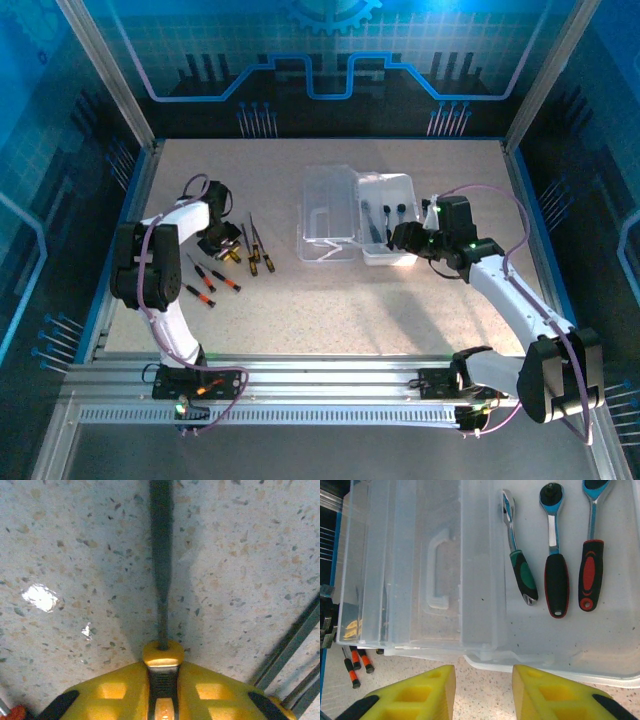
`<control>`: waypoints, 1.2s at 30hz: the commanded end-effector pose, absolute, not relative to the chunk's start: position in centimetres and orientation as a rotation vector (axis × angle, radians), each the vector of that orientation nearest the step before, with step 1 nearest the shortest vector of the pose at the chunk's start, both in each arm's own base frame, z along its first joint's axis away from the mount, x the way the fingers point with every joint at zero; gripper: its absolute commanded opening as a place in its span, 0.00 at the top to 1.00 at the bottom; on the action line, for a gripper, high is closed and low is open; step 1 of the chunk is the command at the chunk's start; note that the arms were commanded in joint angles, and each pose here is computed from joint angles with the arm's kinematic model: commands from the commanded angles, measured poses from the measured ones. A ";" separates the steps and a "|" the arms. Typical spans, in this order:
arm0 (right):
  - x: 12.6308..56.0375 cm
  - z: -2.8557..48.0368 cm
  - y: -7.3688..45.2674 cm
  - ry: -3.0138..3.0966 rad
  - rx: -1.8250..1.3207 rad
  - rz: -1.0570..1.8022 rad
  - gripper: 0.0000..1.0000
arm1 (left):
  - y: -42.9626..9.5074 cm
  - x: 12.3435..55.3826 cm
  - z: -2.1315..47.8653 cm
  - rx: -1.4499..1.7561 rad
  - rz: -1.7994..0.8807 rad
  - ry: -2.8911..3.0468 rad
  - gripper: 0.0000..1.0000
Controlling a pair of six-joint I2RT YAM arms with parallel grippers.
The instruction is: Pack the tool kit
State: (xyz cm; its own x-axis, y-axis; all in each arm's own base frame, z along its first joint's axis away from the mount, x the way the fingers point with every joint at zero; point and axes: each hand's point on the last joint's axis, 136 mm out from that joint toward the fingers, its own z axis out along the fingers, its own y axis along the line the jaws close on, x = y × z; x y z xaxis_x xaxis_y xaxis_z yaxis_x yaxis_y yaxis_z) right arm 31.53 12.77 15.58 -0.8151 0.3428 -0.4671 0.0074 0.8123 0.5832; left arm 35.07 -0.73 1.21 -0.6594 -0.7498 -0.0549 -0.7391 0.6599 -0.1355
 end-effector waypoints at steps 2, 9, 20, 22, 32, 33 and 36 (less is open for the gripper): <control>32.1 16.9 13.1 2.397 0.258 0.820 0.63 | 0.1 34.6 0.3 -1.244 -0.106 2.773 0.87; 31.9 18.2 14.7 2.365 0.196 0.897 0.57 | -0.3 35.4 4.5 -1.165 -0.181 2.700 0.90; 30.8 22.8 21.3 2.299 -0.088 0.996 0.44 | -5.7 38.0 15.3 -0.884 -0.328 2.587 0.90; 30.5 23.7 22.7 2.283 -0.138 1.026 0.43 | -8.2 38.5 16.9 -0.816 -0.396 2.577 0.90; 30.8 25.9 28.3 2.227 -0.280 1.162 0.41 | -22.4 39.0 22.2 -0.559 -0.901 2.563 0.90; 30.9 25.8 28.6 2.233 -0.281 1.161 0.41 | -23.2 38.9 22.5 -0.543 -0.928 2.563 0.90; 31.8 25.0 28.8 2.251 -0.267 1.138 0.43 | -25.7 38.4 22.9 -0.497 -0.994 2.577 0.89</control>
State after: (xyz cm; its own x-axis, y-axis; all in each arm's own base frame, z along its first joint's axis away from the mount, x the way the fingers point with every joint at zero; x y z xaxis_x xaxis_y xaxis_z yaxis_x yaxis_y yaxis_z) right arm 31.22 27.82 23.89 -0.8174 0.0827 -0.5700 -0.3983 0.6336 0.6632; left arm 38.46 -23.08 21.57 -0.8645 -0.4485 -0.2267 -0.2243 0.7481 -0.6246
